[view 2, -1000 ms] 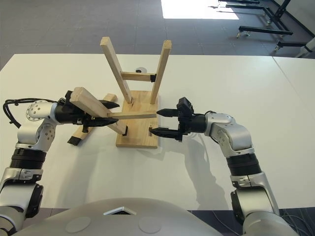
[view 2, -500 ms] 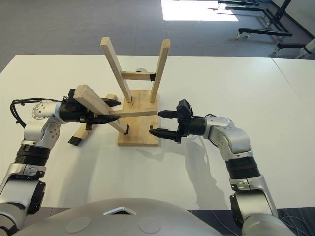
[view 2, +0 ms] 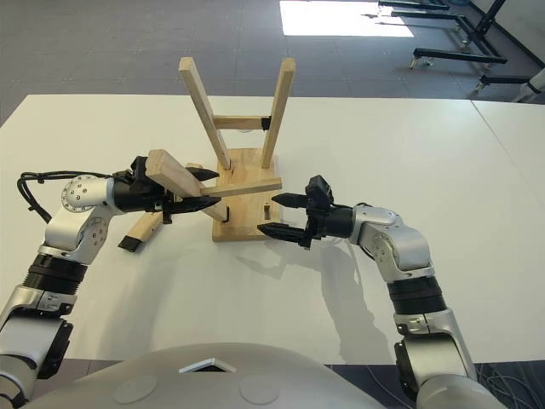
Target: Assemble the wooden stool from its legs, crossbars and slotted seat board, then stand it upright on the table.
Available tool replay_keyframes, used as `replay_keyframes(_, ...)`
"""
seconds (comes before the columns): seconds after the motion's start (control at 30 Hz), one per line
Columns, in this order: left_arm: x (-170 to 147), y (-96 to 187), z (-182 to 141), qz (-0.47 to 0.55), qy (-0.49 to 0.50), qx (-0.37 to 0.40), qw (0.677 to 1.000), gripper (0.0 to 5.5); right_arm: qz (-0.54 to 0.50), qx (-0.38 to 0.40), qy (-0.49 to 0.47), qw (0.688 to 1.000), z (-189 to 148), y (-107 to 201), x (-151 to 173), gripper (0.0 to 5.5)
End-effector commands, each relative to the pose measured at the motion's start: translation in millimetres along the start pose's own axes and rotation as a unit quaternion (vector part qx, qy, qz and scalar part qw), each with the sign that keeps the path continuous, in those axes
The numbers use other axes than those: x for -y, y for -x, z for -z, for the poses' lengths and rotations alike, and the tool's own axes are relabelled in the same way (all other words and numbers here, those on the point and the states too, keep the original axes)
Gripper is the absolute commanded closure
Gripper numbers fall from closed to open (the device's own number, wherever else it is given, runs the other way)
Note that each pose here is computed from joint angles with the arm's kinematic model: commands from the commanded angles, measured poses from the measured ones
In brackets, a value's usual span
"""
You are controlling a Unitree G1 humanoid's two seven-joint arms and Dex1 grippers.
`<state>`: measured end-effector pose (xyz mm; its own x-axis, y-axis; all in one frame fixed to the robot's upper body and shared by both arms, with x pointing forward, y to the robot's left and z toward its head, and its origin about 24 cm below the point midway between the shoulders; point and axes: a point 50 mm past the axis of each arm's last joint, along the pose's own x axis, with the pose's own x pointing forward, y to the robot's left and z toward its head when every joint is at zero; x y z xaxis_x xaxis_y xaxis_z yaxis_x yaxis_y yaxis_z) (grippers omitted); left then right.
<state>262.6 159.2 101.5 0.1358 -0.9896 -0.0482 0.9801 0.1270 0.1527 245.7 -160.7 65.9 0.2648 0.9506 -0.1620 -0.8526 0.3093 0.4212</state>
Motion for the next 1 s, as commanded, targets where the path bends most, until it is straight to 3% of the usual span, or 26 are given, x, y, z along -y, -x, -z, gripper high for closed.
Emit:
replay_keyframes(0.03,45.6,22.0,66.8,0.06,0.16,-0.232,0.958,3.47,0.017,0.017,0.011,1.0,-4.4,3.6,0.6,0.1)
replay_keyframes(0.47,45.9,25.4,72.4,-0.014,0.17,-0.192,0.966,3.47,0.027,0.021,0.008,0.999,-0.8,5.3,0.6,0.1)
replay_keyframes(0.57,42.2,23.6,72.0,-0.022,0.16,-0.195,0.967,2.8,0.029,0.022,0.006,0.999,0.3,4.9,0.2,0.1)
replay_keyframes(0.83,29.3,17.4,67.9,-0.037,0.138,-0.185,0.972,1.72,0.035,0.024,0.004,0.999,2.3,4.6,1.1,0.1)
replay_keyframes(1.0,22.7,29.7,64.3,-0.072,0.135,-0.173,0.973,1.07,0.041,0.027,0.005,0.999,-0.6,5.2,4.7,0.1)
